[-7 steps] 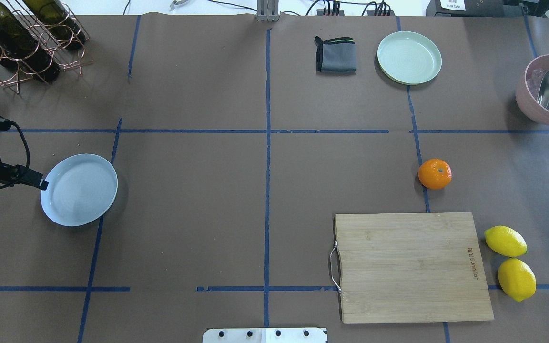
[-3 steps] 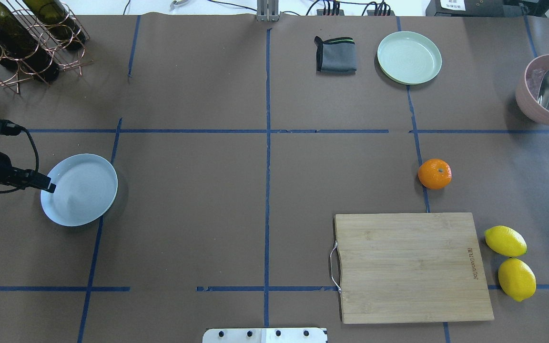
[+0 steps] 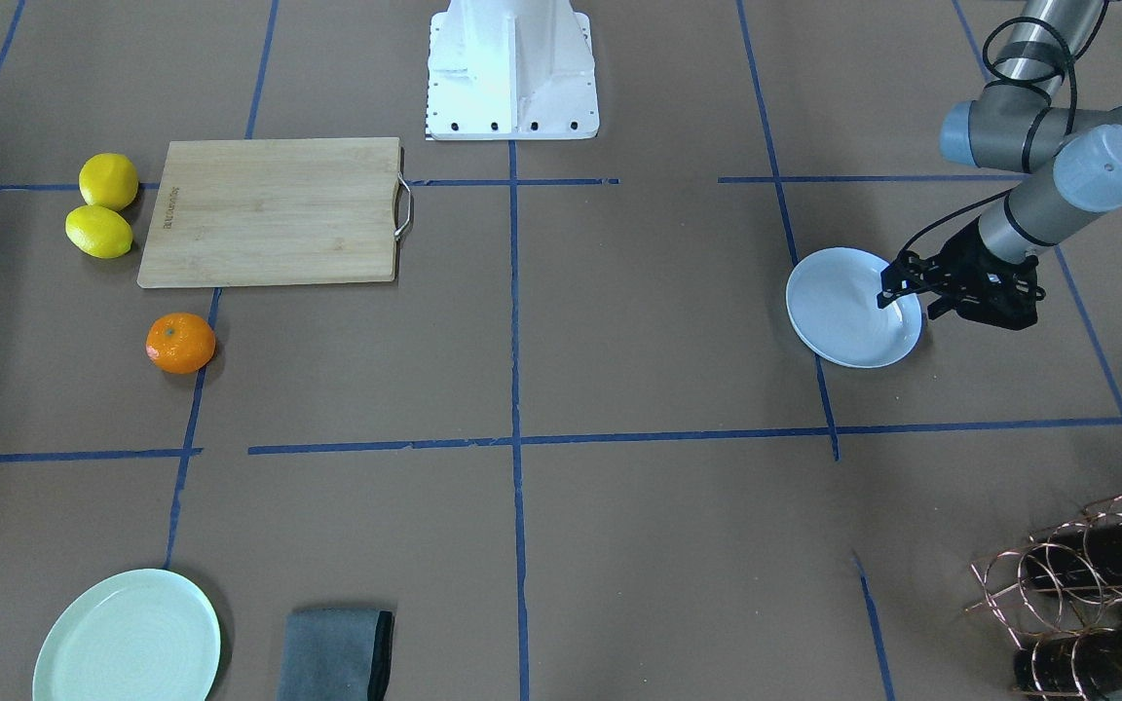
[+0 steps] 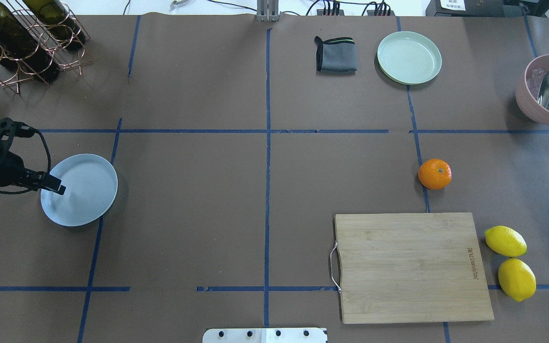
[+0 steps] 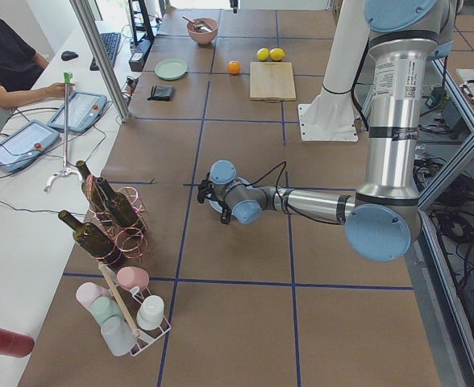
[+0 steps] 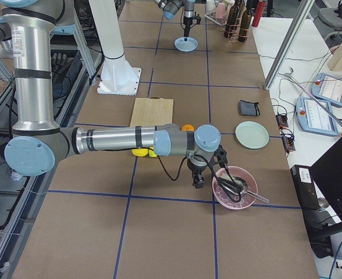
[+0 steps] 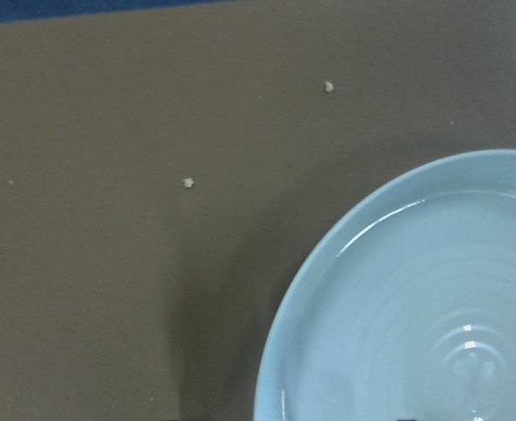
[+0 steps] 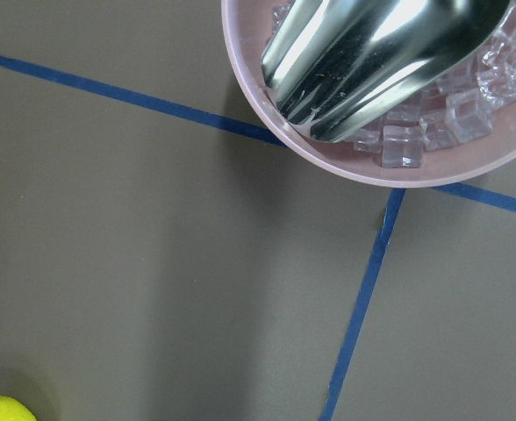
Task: Pick orange to plate
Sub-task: 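Lower the left gripper to the rim of the light blue plate and grip it, then slide the light blue plate with the left gripper toward the table center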
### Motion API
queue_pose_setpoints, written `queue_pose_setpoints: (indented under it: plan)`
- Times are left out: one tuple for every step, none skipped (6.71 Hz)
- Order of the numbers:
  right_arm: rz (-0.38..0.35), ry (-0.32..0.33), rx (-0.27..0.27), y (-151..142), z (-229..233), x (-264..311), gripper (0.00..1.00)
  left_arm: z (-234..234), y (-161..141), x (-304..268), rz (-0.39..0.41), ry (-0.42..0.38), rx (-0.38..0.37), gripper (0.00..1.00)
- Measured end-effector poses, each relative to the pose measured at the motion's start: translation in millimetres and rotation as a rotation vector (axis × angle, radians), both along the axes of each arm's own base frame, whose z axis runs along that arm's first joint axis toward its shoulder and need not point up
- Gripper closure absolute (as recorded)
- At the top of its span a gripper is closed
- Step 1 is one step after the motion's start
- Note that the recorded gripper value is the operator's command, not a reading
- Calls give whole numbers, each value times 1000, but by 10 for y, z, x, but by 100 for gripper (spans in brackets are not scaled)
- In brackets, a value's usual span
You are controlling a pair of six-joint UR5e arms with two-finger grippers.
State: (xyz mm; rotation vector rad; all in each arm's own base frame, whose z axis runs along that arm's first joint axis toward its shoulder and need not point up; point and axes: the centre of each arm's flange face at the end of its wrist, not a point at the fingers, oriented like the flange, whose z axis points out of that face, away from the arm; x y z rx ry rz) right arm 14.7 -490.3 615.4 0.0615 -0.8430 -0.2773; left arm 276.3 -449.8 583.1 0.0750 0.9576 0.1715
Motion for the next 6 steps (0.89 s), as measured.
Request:
queue_pose_setpoints:
  plan:
    - [0, 1, 0, -1, 2, 0, 0, -11, -4, 13, 2, 2, 0, 100]
    - [-2, 1, 3, -10, -7, -6, 0, -18, -9, 23, 4, 5, -3, 100]
    - [-5, 3, 9, -28, -29, -20, 0, -53, -10, 28, 7, 12, -1, 100]
    - [-10, 4, 16, -47, -54, -40, 0, -195, -4, 42, 8, 39, -13, 100]
    - [-12, 5, 20, -55, -68, -49, 0, -505, -39, 102, -11, 94, -64, 100]
    - [-13, 6, 21, -54, -72, -54, 0, -972, -188, 248, -64, 157, -143, 100]
